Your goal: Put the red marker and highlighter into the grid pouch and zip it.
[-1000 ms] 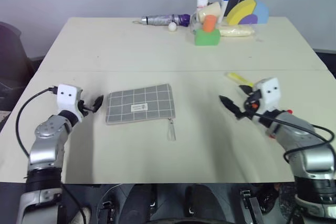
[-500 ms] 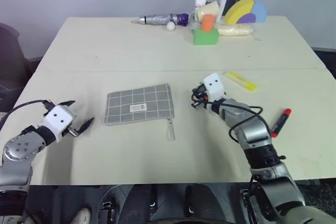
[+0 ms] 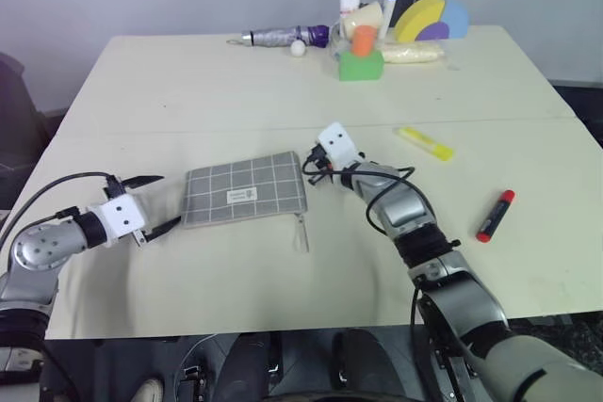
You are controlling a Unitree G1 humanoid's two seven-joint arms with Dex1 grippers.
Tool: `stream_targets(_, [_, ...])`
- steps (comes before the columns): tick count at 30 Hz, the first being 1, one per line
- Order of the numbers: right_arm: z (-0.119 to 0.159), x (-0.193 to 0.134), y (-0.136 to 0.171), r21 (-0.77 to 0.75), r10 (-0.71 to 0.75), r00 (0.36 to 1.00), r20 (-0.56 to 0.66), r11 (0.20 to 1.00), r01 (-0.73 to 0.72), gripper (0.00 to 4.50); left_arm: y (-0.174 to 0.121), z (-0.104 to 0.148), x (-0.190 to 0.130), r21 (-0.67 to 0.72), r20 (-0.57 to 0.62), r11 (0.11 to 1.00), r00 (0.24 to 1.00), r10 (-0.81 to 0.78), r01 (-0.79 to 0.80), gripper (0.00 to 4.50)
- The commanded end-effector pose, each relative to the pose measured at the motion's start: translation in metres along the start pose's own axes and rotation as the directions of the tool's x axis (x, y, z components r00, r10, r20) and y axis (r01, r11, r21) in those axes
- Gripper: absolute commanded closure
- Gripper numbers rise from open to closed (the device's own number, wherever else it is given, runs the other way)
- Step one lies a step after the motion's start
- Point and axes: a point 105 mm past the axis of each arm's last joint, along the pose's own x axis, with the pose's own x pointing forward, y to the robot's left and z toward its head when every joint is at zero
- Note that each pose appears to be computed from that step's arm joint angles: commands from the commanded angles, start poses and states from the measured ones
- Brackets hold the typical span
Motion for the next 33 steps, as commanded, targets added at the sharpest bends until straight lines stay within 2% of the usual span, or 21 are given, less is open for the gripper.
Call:
stream_targets(1, [0.013,0.008,0.015,-0.057,0.063,0.998,0.021,0.996,-0.062,4.46,-0.039,0.001,0.015,0.026,0.018,0.983,0.983,-0.181,0.18,0.0])
stream_targets(7, [0.023,0.014,0.033,-0.091,0.15,0.988,0.036,0.985,-0.146,4.46,-0.046,0.012,0.025,0.062,0.078,0.973,0.971,-0.226,0.221,0.0])
stream_targets(19, [0.024,0.012,0.058,-0.127,0.26,0.964,0.058,0.96,-0.251,4.46,-0.05,0.03,0.028,0.108,0.168,0.964,0.952,-0.258,0.242,0.0])
stream_targets(21, [0.025,0.012,0.06,-0.127,0.265,0.962,0.062,0.958,-0.255,4.5,-0.049,0.033,0.028,0.114,0.179,0.962,0.948,-0.264,0.246,0.54])
stream_targets(23, [0.024,0.012,0.06,-0.126,0.263,0.963,0.063,0.959,-0.254,4.5,-0.049,0.034,0.026,0.106,0.188,0.963,0.946,-0.265,0.249,1.28])
stream_targets(29, [0.027,0.009,0.052,-0.117,0.238,0.967,0.091,0.967,-0.227,4.5,-0.043,0.038,0.025,0.079,0.213,0.973,0.95,-0.227,0.215,4.41])
stream_targets(33, [0.036,-0.002,0.024,-0.082,0.13,0.979,0.155,0.99,-0.118,4.5,-0.029,0.05,0.029,-0.002,0.263,0.991,0.956,-0.131,0.137,4.46])
